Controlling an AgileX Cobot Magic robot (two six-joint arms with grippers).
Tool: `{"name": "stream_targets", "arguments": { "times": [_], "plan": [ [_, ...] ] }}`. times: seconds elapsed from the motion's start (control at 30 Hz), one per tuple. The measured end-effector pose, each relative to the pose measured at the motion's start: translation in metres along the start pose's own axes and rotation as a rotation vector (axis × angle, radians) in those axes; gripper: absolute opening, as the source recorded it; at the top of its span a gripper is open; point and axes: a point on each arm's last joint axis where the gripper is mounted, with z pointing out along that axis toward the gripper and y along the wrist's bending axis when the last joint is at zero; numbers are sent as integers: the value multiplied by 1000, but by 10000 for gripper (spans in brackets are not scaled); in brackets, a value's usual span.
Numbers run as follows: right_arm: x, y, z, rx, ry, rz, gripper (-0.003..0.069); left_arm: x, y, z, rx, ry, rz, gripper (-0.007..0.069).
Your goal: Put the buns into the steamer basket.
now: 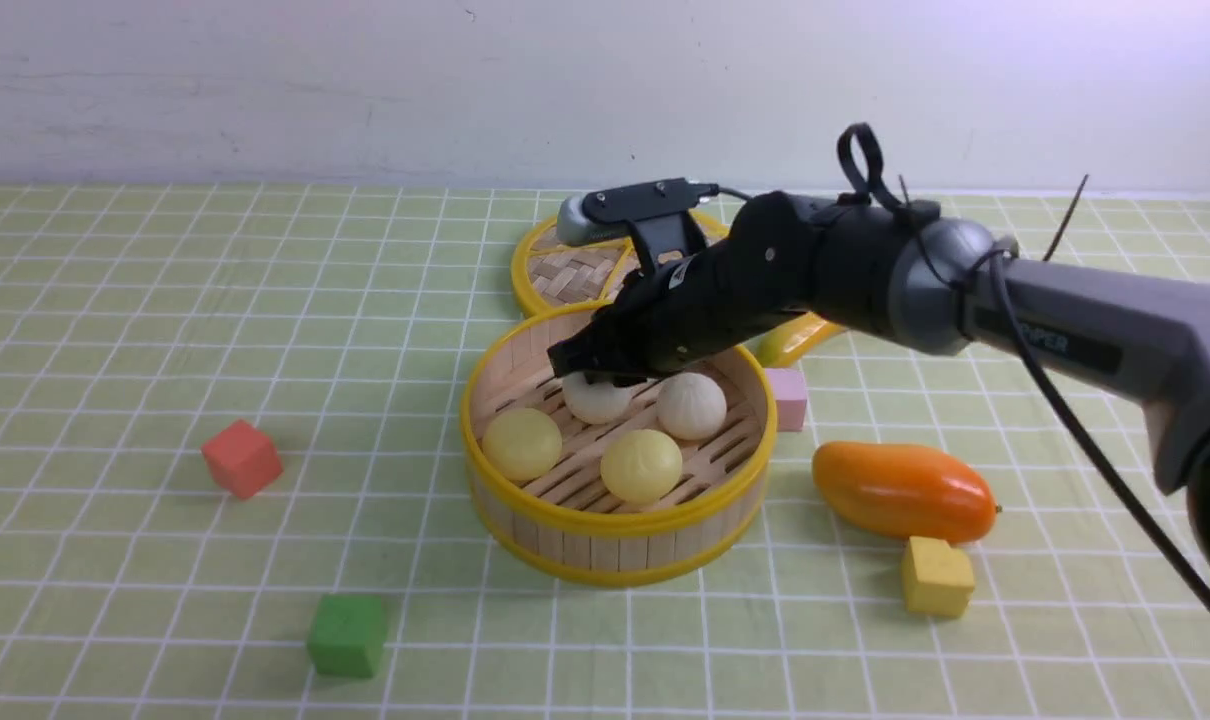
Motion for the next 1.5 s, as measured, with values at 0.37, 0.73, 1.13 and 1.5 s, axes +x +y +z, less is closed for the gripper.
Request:
{"name": "stream_targets", "arguments": {
  "times": [0.37, 0.73, 1.13, 1.5],
  "plan": [
    [-31, 14, -73, -46, 27, -28, 532, 0, 0, 0, 0, 0, 0, 78],
    [3, 29, -242, 89, 186, 45, 134, 0, 0, 0, 0, 0, 0, 89],
    [113, 39, -334, 89, 192, 104, -20, 0, 0, 0, 0, 0, 0, 96],
    [147, 44, -390, 106, 166, 67, -15, 0, 0, 0, 0, 1, 0, 110]
  ]
}}
